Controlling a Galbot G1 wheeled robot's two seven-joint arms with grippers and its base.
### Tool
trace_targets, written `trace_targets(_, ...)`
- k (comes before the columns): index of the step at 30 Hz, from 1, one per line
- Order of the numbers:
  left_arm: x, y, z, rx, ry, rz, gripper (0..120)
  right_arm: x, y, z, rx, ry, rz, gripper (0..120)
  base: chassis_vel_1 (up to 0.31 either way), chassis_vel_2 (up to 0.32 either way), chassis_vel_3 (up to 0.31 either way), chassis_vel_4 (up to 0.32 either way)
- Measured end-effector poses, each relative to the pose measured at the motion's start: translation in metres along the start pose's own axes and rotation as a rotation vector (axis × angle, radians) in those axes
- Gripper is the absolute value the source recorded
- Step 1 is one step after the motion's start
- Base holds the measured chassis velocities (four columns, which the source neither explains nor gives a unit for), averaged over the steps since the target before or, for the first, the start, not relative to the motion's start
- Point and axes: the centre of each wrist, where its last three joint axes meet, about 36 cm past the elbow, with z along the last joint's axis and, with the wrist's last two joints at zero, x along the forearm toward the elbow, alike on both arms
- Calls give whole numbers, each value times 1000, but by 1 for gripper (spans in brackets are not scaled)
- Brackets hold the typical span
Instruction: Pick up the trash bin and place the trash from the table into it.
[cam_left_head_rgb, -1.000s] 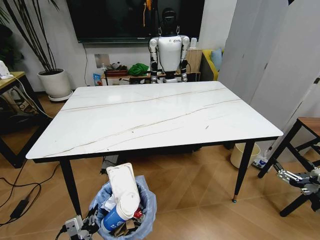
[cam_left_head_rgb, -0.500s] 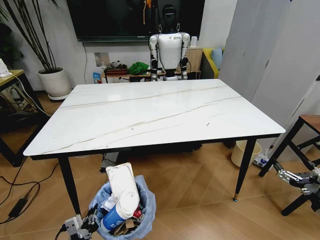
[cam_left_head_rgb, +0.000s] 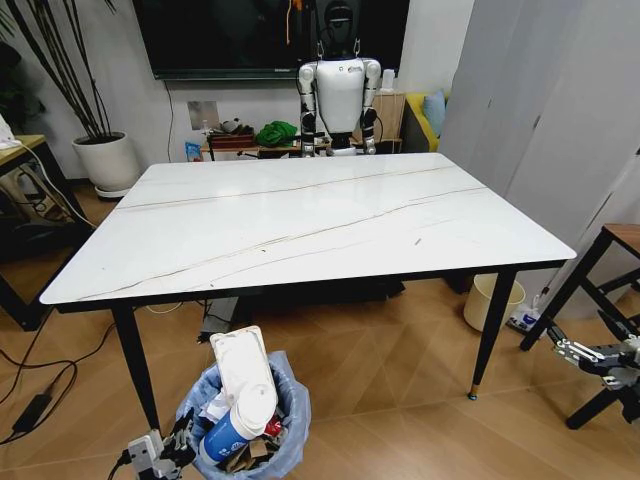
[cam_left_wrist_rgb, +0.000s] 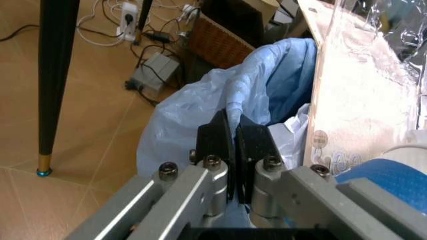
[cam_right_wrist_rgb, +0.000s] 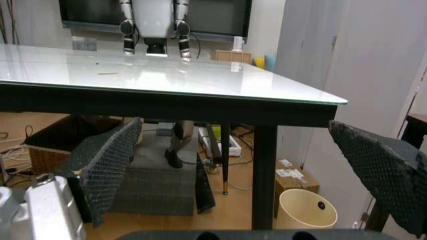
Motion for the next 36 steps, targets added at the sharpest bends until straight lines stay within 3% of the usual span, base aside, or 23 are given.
trace_targets(36,-5,2,6,14,9,-12,0,0,0,0,0,0,0,100,0,0,0,0)
